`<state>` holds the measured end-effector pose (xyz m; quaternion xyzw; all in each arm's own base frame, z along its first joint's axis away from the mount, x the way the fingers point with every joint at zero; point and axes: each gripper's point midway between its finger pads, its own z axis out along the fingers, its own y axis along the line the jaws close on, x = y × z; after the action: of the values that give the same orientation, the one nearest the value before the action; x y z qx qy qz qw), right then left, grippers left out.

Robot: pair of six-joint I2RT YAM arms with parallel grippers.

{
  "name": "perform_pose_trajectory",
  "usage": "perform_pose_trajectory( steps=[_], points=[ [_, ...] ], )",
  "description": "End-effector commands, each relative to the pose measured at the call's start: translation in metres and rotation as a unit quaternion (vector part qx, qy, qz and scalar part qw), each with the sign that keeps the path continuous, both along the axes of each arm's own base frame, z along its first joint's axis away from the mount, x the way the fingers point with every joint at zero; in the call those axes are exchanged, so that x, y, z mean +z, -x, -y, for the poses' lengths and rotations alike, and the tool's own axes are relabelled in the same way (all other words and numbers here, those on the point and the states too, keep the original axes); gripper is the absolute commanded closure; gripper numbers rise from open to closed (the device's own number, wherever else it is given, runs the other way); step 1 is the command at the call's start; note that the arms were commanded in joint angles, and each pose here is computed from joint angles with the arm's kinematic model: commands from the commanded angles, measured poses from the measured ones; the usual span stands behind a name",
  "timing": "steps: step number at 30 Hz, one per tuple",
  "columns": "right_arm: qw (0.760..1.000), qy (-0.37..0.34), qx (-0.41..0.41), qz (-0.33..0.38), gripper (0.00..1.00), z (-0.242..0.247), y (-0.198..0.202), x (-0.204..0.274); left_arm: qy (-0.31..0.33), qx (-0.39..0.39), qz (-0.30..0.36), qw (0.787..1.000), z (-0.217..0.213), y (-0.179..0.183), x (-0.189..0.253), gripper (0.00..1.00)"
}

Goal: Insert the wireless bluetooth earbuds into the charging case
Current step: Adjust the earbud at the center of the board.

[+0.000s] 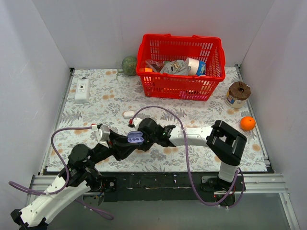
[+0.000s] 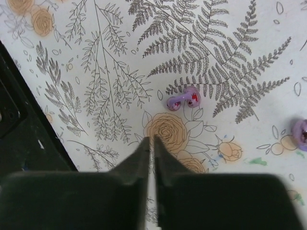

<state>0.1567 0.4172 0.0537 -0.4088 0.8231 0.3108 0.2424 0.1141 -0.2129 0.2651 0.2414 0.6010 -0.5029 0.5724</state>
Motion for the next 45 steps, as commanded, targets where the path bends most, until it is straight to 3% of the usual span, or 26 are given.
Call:
perform_pose_trajectory(
  steps=[1, 3, 6, 13, 19, 31, 45],
  points=[
    [0.999, -0.019, -0.041, 0.022, 0.73, -0.017, -0.017, 0.018, 0.014, 0.002, 0.019, 1.0, -0.003, 0.002, 0.02, 1.0],
    [0.997, -0.007, -0.079, 0.023, 0.62, -0.015, -0.026, 0.023, 0.015, 0.003, 0.021, 1.0, -0.004, 0.002, 0.021, 1.0],
    [0.991, -0.004, -0.13, 0.001, 0.55, -0.017, -0.032, 0.028, 0.018, 0.009, 0.023, 1.0, -0.006, 0.001, 0.022, 1.0],
    [0.976, 0.018, -0.211, -0.06, 0.56, -0.025, -0.036, 0.023, 0.026, 0.016, 0.029, 0.999, -0.009, 0.002, 0.026, 1.0],
    [0.967, 0.064, -0.24, -0.061, 0.59, -0.019, -0.042, 0.007, 0.032, 0.021, 0.037, 0.999, -0.012, 0.002, 0.031, 1.0],
    [0.963, 0.093, -0.243, -0.07, 0.58, -0.011, -0.036, -0.01, 0.036, 0.017, 0.041, 0.998, -0.015, 0.007, 0.031, 1.0],
    [0.965, 0.098, -0.233, -0.072, 0.67, -0.014, -0.036, -0.015, 0.036, 0.017, 0.038, 0.998, -0.015, 0.007, 0.029, 1.0]
  ],
)
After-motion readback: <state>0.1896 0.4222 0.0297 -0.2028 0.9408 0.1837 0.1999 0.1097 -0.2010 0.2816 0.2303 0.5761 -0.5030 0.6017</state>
